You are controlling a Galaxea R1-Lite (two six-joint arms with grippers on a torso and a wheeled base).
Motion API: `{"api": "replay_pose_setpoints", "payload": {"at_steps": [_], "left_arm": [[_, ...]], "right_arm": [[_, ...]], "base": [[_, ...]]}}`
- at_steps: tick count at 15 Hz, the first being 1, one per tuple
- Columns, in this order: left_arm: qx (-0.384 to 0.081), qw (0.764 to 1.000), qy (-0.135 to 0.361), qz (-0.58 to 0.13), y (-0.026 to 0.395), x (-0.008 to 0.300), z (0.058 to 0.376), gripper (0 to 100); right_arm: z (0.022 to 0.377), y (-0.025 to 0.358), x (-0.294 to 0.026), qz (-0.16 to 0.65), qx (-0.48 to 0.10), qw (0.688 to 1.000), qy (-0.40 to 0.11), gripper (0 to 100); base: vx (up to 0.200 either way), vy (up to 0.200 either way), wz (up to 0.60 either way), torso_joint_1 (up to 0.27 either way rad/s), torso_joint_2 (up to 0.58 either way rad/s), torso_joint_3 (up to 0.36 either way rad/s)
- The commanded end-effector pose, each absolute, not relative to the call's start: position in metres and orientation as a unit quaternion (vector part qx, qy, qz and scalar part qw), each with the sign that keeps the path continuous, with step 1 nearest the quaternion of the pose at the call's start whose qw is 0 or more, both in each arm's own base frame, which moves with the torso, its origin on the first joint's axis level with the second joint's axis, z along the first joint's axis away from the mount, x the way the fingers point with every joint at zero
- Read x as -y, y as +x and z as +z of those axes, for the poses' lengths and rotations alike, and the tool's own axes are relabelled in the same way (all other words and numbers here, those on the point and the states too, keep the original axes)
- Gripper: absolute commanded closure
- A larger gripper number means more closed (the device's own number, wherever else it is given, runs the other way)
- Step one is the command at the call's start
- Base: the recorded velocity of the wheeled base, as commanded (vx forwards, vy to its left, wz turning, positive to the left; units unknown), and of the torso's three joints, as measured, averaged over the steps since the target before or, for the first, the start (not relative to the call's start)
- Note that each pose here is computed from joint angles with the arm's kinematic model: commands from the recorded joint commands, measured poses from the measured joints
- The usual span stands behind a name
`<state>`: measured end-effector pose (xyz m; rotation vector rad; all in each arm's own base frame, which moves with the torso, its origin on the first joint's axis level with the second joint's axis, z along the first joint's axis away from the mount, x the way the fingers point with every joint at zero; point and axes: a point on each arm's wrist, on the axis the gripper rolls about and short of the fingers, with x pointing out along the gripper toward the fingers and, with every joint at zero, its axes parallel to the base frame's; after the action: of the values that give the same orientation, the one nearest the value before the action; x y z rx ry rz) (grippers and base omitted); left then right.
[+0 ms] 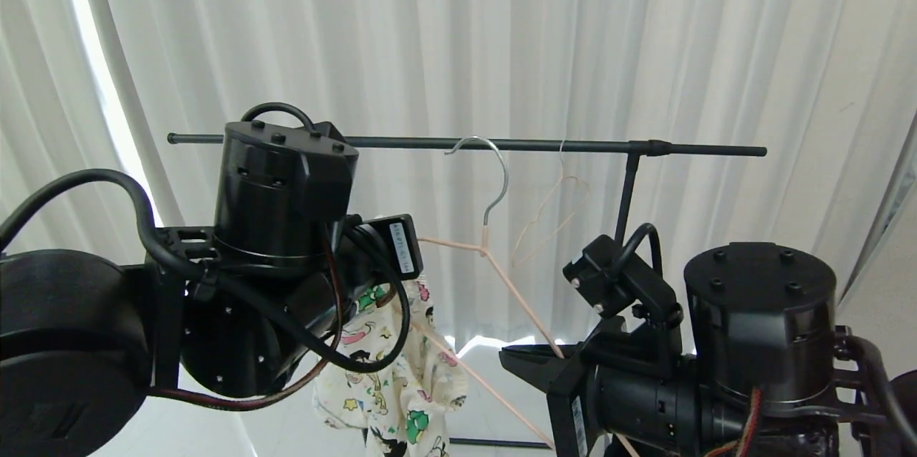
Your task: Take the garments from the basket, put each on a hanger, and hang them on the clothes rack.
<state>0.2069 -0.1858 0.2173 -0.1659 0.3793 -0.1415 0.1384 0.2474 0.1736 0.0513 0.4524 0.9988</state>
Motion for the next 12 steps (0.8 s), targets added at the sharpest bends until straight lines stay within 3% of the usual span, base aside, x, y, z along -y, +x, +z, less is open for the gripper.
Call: {"api": "replay_pose_setpoints", "payload": {"at_steps": [1, 12], "left_arm": [[-0.188, 0.973, -0.078, -0.113, 0.190, 0.203, 0.220, 100], [-0.177, 0.964, -0.096, -0.175, 0.169, 0.201, 0.238, 100]], "right_arm": [[0.168, 0.139, -0.251, 0.473, -0.223, 0.852, 0.020, 100], [0.150, 0.143, -0.264, 0.417, -0.226, 0.880, 0.020, 100]], "base": [[0.000, 0.000, 0.00, 0.000, 0.00, 0.000], [0.000, 0.000, 0.00, 0.000, 0.00, 0.000]]}}
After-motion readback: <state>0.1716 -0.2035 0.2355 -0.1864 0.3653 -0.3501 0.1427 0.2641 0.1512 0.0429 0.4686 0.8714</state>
